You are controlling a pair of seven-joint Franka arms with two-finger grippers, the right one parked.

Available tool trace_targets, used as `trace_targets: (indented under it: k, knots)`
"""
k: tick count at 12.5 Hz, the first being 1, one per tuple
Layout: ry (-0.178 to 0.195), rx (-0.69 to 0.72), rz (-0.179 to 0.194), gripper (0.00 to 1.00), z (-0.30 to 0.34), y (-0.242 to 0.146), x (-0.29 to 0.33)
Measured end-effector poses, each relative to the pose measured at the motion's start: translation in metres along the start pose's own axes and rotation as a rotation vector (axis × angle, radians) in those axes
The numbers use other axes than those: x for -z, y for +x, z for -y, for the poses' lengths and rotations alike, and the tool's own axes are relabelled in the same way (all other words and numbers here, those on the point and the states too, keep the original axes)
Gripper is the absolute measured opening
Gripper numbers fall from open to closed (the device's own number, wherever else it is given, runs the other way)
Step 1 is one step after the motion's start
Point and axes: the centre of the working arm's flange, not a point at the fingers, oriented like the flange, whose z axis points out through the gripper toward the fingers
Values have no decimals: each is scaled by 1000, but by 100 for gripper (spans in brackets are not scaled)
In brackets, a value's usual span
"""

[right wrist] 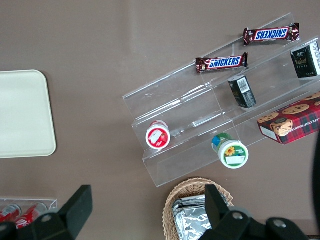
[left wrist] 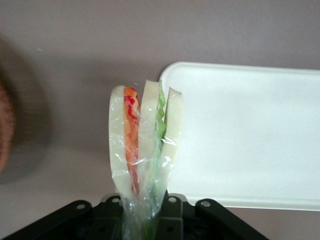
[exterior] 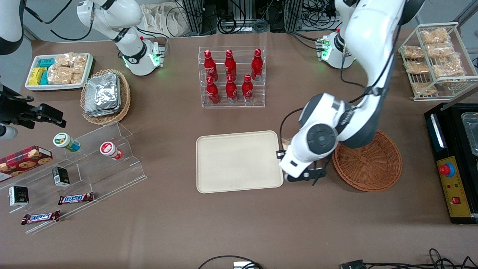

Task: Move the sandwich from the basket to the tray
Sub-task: 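Carry the sandwich with the left gripper over the cream tray, then lower the sandwich onto the tray and open the left gripper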

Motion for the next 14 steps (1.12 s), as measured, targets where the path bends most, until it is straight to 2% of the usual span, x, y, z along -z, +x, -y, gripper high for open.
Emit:
trace_targets:
  k: [3,6,10,14]
  knots:
    - [-14,-43,-16,20,-39,-3,-62]
    - [-15,-71,-15,20,-61,-8,-115]
    - [-21,-67,-24,21,-61,-5,-128]
    - [-16,-50,-26,63,-59,-5,-115]
